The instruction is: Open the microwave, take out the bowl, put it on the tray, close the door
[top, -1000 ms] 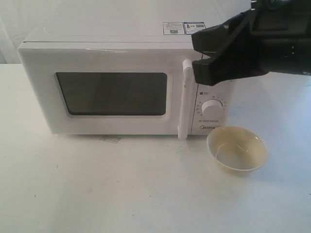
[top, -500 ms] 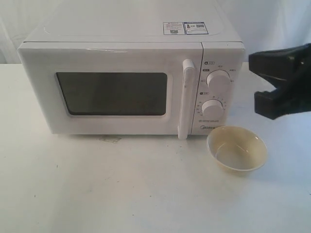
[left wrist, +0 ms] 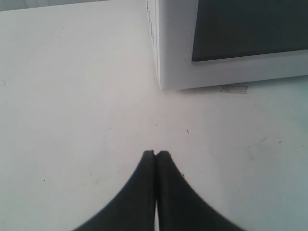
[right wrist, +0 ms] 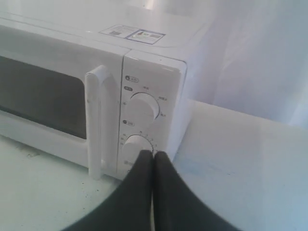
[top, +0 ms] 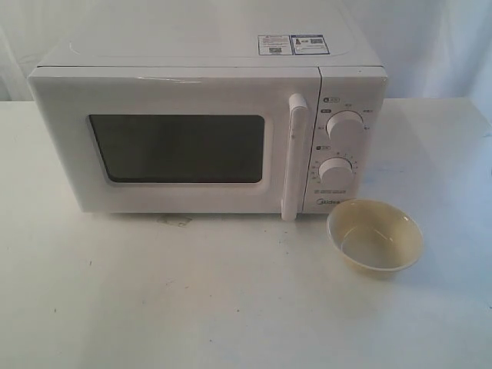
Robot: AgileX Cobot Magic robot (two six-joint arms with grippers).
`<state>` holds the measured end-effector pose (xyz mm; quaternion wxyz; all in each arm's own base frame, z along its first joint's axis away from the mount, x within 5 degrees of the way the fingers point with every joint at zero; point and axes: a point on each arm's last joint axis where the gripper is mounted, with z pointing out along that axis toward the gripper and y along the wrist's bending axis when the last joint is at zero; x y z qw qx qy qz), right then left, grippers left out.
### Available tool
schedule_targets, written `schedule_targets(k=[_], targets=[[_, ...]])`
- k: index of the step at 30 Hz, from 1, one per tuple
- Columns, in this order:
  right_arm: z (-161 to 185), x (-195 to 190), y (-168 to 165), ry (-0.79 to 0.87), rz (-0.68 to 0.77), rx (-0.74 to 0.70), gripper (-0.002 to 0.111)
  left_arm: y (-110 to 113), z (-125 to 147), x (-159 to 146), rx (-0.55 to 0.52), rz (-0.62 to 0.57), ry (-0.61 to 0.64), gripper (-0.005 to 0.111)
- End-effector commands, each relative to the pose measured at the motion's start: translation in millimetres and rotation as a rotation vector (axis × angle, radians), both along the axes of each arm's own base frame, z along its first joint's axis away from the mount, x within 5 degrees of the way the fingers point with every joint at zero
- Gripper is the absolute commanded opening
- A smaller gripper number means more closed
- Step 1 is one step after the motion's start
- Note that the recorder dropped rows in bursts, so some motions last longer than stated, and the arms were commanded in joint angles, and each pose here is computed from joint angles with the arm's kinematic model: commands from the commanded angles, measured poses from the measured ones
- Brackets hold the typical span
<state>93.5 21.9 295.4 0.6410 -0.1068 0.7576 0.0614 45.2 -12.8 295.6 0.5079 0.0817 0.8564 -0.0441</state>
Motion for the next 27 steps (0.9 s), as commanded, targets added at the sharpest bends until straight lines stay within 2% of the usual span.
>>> schedule_targets(k=[1,6,12,17,22,27], targets=[[-9.9,-17.7,-6.3,-0.076,-0.046,0.005,0.0,0.0,-0.3,-1.5,0.0,-0.001,-0.005,0.0],[-13.7,-22.7,-6.7,-0.088,-0.047,0.024,0.0,0.0,-0.3,-1.5,0.0,-0.001,-0.005,0.0],[-17.8,-28.2,-7.2,-0.081,-0.062,0.16,0.0,0.0,-0.3,-1.5,0.0,-0.001,-0.005,0.0],[-29.3,-35.5,-9.0,-0.105,-0.072,0.154,0.0,0.0,-0.3,-1.5,0.0,-0.001,-0.005,0.0],[-42.0,-43.7,-12.4,-0.124,-0.104,0.221,0.0,0.0,-0.3,-1.5,0.0,-0.001,-0.005,0.0],[-66.2,-43.5,-13.1,-0.119,-0.113,0.235,0.0,0.0,-0.2,-1.8,0.0,-0.001,-0.006,0.0]])
